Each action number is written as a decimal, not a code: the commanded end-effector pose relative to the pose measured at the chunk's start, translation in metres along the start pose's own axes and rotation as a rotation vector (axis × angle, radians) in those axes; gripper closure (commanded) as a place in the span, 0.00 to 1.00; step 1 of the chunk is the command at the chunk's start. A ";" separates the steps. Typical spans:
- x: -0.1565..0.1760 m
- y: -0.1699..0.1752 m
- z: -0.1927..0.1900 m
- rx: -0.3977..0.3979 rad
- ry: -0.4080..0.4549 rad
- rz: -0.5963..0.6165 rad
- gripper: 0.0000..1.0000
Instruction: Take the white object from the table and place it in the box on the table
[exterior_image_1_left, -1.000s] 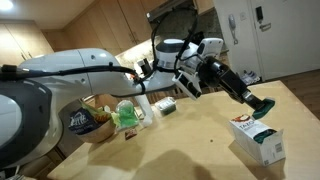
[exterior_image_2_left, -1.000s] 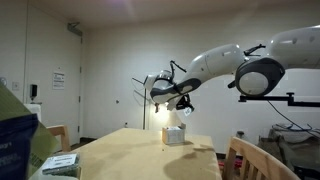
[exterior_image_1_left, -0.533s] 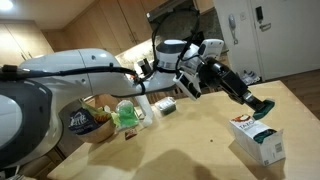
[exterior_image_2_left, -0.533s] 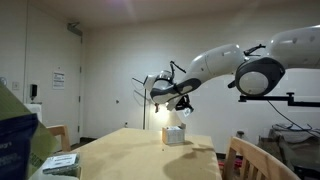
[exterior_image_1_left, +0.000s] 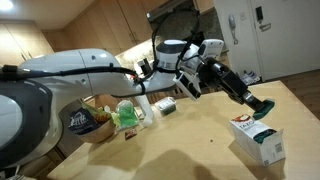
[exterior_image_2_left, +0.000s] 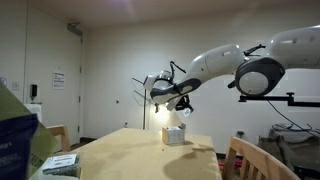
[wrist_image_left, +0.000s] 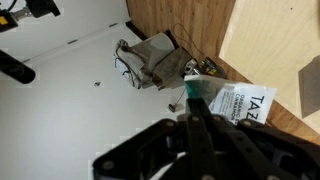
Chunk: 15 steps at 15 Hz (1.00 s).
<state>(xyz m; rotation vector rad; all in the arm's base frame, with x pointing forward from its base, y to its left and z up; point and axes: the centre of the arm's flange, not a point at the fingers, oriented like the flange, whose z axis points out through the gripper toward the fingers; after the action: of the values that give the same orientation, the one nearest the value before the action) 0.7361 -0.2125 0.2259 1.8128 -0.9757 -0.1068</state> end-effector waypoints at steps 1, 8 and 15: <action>0.000 0.000 0.000 0.000 0.000 0.000 0.97; 0.007 -0.007 -0.003 0.003 0.018 0.001 0.99; 0.024 -0.029 -0.010 -0.037 0.003 -0.010 0.99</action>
<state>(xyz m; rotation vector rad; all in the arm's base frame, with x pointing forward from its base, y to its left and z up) 0.7353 -0.2120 0.2170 1.8093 -0.9644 -0.1137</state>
